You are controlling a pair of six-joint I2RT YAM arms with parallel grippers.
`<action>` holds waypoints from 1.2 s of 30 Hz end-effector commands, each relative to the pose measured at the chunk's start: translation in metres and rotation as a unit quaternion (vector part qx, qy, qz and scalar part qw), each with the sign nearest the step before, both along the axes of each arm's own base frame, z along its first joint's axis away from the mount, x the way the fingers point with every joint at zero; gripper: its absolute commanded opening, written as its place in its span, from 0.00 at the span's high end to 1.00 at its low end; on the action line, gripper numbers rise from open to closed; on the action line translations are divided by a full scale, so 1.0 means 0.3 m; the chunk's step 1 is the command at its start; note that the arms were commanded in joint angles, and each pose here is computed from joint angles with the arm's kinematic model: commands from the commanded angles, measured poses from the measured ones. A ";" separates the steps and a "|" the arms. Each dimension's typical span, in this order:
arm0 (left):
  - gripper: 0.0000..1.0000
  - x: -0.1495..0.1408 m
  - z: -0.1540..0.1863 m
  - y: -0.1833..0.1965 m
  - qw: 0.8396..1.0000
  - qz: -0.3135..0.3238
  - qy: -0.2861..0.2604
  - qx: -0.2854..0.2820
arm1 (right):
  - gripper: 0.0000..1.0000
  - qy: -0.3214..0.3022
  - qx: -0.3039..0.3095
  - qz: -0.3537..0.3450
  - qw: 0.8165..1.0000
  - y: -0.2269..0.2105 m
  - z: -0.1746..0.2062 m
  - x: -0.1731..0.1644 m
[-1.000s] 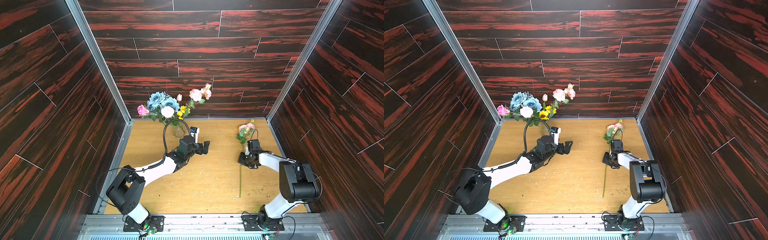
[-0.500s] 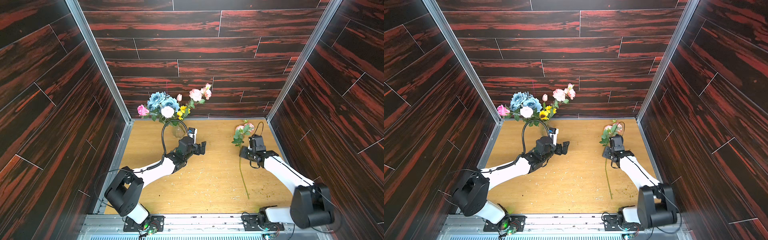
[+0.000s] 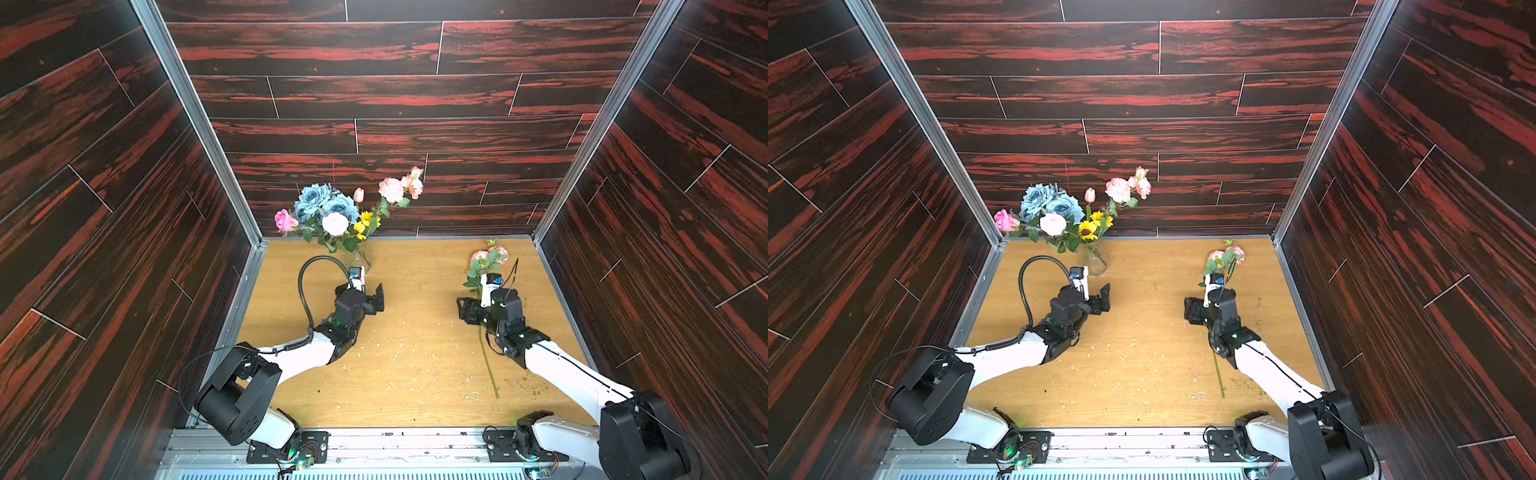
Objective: Pick out pink flowers from the vase
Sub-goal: Pick up the flower from the vase.
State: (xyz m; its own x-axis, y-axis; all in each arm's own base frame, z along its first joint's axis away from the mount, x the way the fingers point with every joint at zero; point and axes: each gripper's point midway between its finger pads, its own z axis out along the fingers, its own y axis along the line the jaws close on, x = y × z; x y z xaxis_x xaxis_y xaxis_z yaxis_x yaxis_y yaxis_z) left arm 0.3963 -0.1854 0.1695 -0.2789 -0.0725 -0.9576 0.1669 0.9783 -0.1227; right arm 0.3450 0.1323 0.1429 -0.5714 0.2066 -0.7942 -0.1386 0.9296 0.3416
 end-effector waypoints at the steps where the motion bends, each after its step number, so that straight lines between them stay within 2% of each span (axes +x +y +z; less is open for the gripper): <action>1: 0.05 0.011 0.147 0.022 0.996 0.013 -0.078 -0.034 | 0.31 -0.059 0.051 0.023 0.997 0.061 0.116 0.027; 9: 0.03 0.029 0.230 0.112 0.983 0.059 -0.172 -0.039 | 0.31 -0.047 0.055 0.038 0.997 0.106 0.090 0.019; 15: 0.03 0.088 0.275 0.134 0.973 0.055 -0.215 -0.058 | 0.31 -0.050 0.060 0.034 0.996 0.102 0.093 0.016; 22: 0.04 0.187 0.300 0.093 0.963 -0.004 -0.258 -0.075 | 0.32 -0.035 0.051 0.030 0.998 0.100 0.066 0.020; 28: 0.11 0.255 0.281 0.095 0.962 -0.030 -0.251 -0.098 | 0.33 -0.032 0.043 0.028 0.998 0.097 0.065 0.022; 34: 0.19 0.292 0.306 0.100 0.958 -0.063 -0.266 -0.085 | 0.33 -0.029 0.037 0.028 0.999 0.099 0.053 0.027; 36: 0.24 0.304 0.314 0.096 0.956 -0.080 -0.269 -0.085 | 0.33 -0.026 0.034 0.026 0.999 0.098 0.044 0.029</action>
